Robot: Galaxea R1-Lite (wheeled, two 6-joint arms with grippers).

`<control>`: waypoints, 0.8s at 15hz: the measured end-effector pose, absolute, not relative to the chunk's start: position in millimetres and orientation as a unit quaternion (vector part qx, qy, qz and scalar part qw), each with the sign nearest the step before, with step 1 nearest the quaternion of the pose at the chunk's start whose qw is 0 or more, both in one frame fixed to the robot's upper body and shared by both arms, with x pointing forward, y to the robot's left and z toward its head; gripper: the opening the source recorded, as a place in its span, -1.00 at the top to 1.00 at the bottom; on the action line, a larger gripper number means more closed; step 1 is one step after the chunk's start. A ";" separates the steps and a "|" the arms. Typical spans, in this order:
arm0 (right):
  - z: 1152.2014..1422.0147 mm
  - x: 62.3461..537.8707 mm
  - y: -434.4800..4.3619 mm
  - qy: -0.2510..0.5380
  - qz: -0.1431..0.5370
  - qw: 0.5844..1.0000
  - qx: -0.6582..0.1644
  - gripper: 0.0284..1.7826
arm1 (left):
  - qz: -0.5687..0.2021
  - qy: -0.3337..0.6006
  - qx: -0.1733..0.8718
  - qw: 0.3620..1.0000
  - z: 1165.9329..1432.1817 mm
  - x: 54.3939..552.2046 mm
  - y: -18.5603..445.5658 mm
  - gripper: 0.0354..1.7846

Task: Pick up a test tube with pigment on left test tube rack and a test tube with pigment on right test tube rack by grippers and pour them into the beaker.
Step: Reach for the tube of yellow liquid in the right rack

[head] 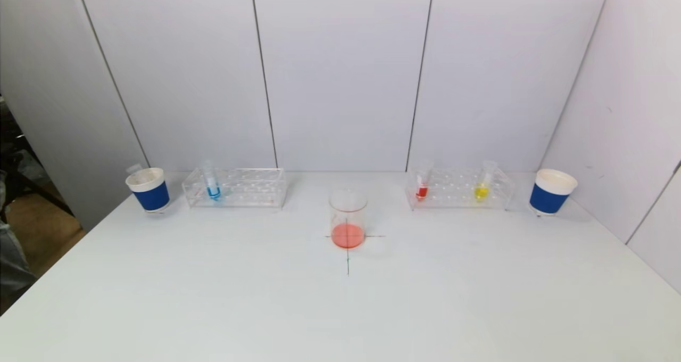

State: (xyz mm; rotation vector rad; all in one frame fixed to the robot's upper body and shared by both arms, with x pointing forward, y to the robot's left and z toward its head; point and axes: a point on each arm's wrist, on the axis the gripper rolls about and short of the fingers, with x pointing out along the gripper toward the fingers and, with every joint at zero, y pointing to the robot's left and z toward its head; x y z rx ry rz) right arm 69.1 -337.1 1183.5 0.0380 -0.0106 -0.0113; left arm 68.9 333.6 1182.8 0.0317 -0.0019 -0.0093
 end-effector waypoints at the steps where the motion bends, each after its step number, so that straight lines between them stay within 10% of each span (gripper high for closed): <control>1: 1183.6 69.1 -337.1 -0.006 -0.005 1.000 0.015 -0.98 | -0.004 -0.001 0.016 1.000 1182.6 68.9 333.7 -0.98; 5: 1195.0 65.3 -336.2 -0.021 0.015 1.000 -0.014 -0.98 | -0.005 0.000 0.016 1.000 1182.7 69.0 333.6 -0.98; 12: 1304.5 58.2 -335.4 -0.069 0.039 0.997 -0.021 -0.98 | -0.005 0.000 0.016 1.000 1182.7 69.0 333.6 -0.98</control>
